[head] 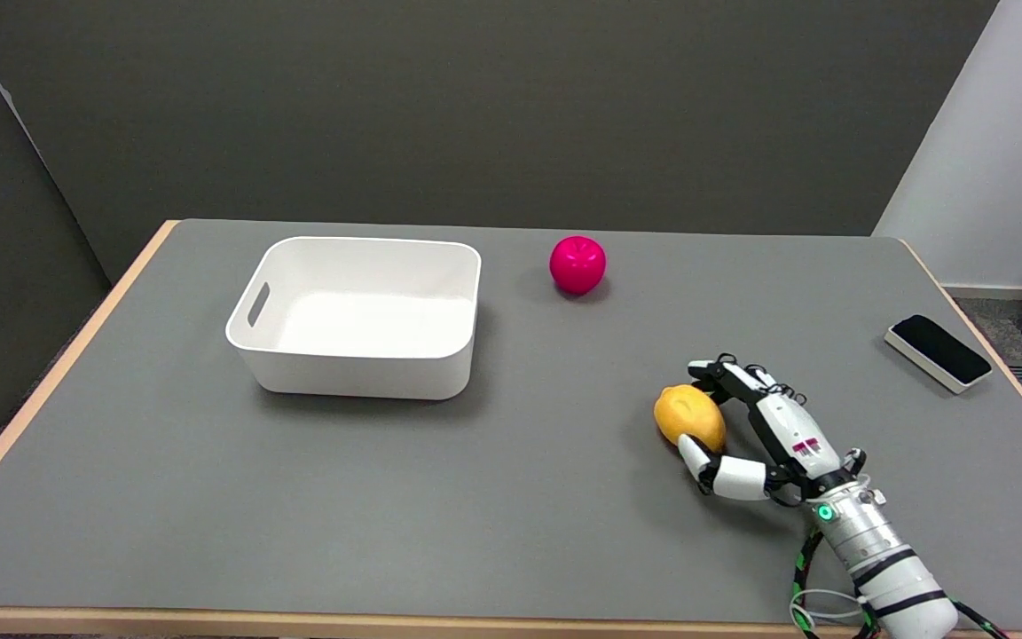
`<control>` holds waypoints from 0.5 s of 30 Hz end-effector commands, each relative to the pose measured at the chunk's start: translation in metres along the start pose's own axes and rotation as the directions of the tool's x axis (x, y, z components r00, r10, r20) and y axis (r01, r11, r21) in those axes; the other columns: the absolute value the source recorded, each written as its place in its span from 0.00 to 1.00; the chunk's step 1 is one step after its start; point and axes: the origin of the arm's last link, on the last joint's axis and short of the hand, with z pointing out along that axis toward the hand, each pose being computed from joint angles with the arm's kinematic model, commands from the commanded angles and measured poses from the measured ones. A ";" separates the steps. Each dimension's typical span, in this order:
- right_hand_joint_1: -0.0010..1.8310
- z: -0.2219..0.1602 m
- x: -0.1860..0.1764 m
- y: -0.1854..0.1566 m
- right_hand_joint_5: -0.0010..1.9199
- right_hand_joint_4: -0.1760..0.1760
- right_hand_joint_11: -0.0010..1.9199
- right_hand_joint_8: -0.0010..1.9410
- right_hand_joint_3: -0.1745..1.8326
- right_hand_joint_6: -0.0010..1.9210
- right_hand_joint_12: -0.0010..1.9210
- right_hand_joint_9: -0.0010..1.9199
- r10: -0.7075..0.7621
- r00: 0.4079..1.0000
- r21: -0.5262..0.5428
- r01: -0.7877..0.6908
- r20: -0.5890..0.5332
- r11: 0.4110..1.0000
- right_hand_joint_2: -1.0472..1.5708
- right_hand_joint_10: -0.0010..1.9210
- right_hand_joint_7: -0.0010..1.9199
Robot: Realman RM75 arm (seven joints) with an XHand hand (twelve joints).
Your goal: Pick up the lemon.
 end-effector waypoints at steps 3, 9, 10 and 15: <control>0.60 0.020 0.007 -0.025 0.18 0.00 0.01 0.98 0.13 0.81 1.00 0.21 -0.206 0.978 0.081 0.208 -0.032 0.975 0.92 0.96 0.30; 0.60 0.032 0.011 -0.036 0.20 0.00 0.00 0.99 0.14 0.84 1.00 0.22 -0.229 0.971 0.146 0.238 -0.074 0.960 0.92 1.00 0.32; 0.60 0.036 0.013 -0.040 0.20 0.00 0.00 0.99 0.14 0.85 1.00 0.23 -0.232 0.969 0.163 0.243 -0.084 0.956 0.92 1.00 0.32; 0.60 0.065 0.030 -0.067 0.19 0.00 0.00 0.98 0.16 0.86 1.00 0.25 -0.247 0.958 0.276 0.279 -0.145 0.920 0.92 1.00 0.32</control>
